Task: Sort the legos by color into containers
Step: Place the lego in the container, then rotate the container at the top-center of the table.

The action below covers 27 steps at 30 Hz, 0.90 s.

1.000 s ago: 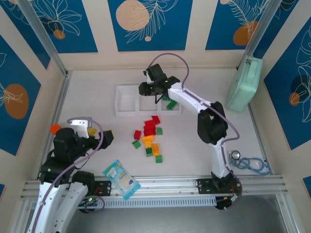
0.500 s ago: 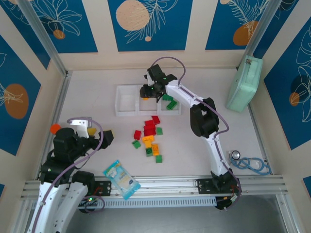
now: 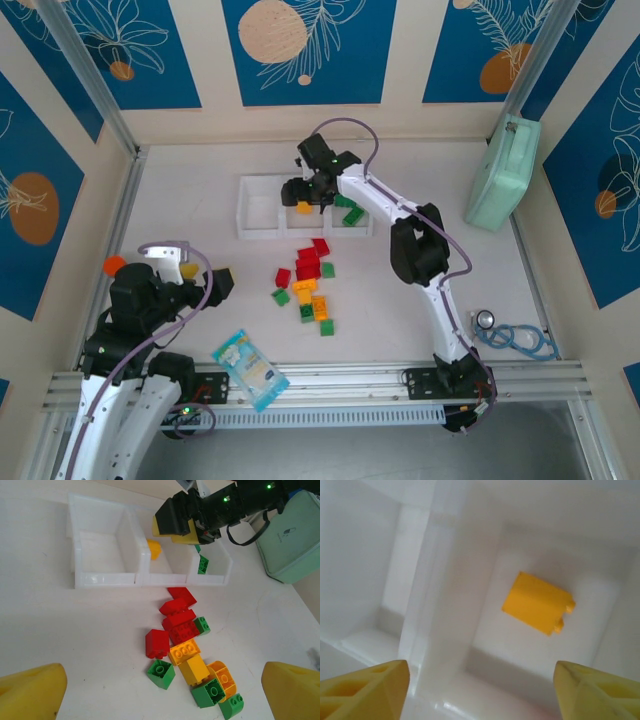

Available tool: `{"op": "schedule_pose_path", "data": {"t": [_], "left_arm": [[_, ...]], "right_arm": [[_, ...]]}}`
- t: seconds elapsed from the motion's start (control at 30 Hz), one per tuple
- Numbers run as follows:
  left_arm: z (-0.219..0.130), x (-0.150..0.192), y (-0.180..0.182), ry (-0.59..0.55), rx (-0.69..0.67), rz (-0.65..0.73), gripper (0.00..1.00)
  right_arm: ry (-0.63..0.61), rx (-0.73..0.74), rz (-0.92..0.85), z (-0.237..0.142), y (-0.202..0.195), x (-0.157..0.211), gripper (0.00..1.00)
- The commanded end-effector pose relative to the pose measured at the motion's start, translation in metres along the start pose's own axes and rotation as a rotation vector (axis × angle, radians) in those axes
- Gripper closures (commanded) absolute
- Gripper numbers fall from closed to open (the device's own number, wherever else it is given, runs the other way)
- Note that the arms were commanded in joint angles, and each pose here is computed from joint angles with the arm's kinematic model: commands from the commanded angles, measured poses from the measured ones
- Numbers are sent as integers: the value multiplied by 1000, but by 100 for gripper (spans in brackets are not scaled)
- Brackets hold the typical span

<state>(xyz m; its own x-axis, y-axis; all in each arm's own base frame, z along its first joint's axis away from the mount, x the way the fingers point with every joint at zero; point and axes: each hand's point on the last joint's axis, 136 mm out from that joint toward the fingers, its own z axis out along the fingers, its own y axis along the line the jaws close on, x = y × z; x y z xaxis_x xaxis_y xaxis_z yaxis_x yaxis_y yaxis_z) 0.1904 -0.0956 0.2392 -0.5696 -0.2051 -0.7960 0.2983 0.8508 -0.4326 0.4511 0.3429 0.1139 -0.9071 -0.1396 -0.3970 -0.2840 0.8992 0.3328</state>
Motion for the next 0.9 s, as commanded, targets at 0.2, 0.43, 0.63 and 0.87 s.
{"op": "schedule_pose_path", "data": {"t": [0.2, 0.43, 0.63, 0.87], "left_arm": [[0, -1, -7, -6, 36, 16, 1], [1, -1, -8, -2, 44, 15, 1], [1, -1, -7, -1, 38, 14, 0], [3, 0, -5, 5, 28, 11, 1]], "right_arm": [[-31, 56, 172, -77, -5, 47, 17], [-39, 13, 145, -69, -16, 74, 20], [33, 64, 242, -54, -49, 90, 21], [76, 5, 313, -34, -61, 105, 21]]}}
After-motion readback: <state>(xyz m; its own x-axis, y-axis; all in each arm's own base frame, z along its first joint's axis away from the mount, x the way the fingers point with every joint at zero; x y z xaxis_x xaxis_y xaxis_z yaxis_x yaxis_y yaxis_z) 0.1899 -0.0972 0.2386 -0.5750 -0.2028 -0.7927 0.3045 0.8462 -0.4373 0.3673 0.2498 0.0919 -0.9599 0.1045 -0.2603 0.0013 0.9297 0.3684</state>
